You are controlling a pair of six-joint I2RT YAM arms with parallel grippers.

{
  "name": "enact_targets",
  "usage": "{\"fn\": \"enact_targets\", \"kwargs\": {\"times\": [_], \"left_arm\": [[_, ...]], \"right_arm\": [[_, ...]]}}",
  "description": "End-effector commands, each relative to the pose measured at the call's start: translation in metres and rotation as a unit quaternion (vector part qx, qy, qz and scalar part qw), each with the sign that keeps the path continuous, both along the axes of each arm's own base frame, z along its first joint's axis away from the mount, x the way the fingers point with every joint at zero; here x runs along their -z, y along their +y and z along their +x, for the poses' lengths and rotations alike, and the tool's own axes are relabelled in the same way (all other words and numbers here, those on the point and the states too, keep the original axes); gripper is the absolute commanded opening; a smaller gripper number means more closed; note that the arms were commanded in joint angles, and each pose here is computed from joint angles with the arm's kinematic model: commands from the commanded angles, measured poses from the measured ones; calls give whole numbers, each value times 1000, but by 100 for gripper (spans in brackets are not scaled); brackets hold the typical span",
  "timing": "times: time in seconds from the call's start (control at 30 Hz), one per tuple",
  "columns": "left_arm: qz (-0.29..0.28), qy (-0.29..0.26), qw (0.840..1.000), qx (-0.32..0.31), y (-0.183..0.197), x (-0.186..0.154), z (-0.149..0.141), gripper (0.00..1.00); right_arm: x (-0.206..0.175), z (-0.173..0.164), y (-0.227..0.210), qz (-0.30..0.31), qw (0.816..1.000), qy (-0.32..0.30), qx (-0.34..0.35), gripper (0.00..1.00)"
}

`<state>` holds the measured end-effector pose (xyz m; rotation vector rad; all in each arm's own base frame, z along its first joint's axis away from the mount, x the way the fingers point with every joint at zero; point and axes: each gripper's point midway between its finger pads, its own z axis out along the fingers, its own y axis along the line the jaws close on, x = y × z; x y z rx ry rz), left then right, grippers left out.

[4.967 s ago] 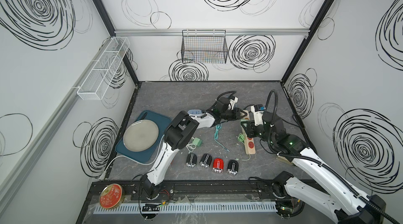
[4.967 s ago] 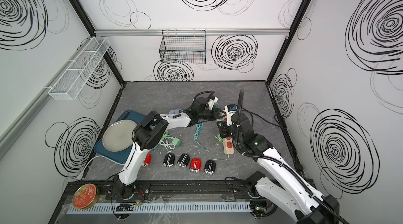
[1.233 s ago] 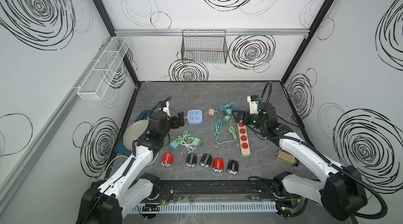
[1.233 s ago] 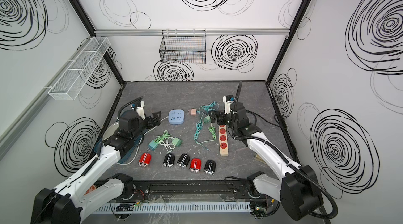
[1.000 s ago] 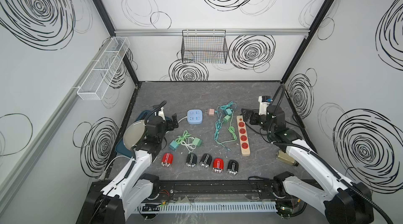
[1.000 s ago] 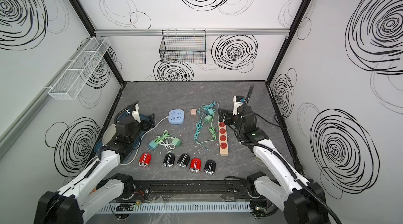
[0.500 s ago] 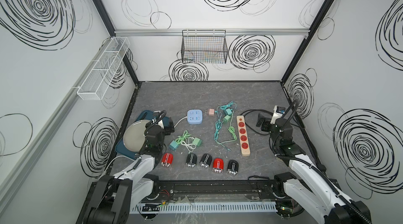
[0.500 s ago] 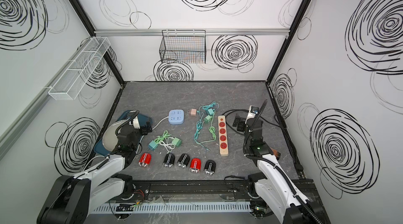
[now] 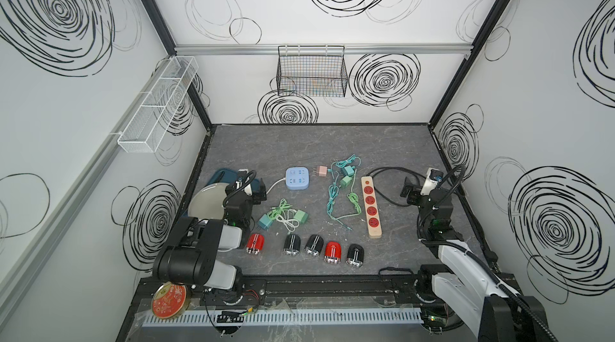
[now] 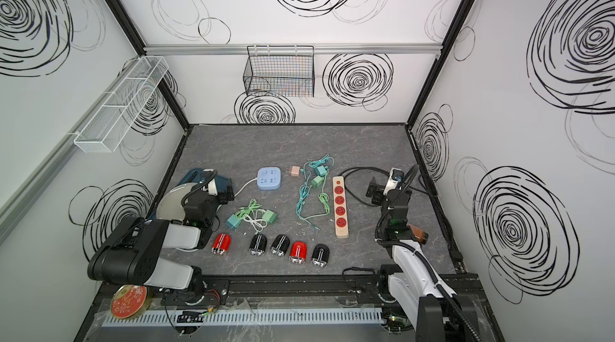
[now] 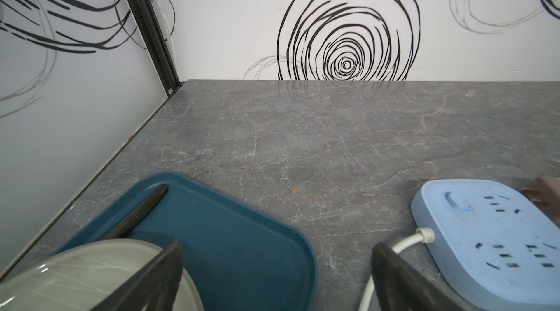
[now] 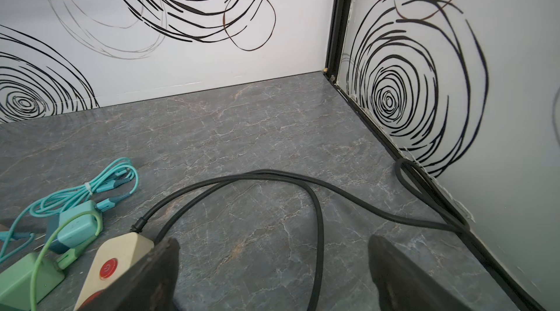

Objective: Unplug the electric shaver
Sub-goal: Reset both arms

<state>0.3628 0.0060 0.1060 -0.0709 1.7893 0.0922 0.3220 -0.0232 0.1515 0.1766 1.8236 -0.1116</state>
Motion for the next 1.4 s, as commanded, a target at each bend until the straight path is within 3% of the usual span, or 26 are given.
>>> {"fn": "enact_targets", "kwargs": {"times": [0.0, 0.33, 0.5, 0.67, 0.83, 1.37], "left_arm": [[-4, -55, 998, 16, -1, -31, 11, 99], [-3, -59, 998, 16, -2, -32, 10, 99], [-3, -59, 998, 15, -2, -33, 10, 99], [-2, -59, 998, 14, -2, -33, 11, 99], [-3, -59, 998, 15, -2, -33, 10, 99], [-3, -59, 998, 15, -2, -33, 10, 99]], "right_arm": [[-11, 8, -1, -12, 999, -38, -12, 100], [14, 21, -6, -6, 999, -24, -22, 100], [15, 31, 18, 8, 994, -42, -96, 100], [38, 35, 35, -23, 991, -32, -131, 100], [53, 61, 22, 18, 994, 34, -107, 100], [53, 62, 19, 18, 994, 35, -101, 100]]}}
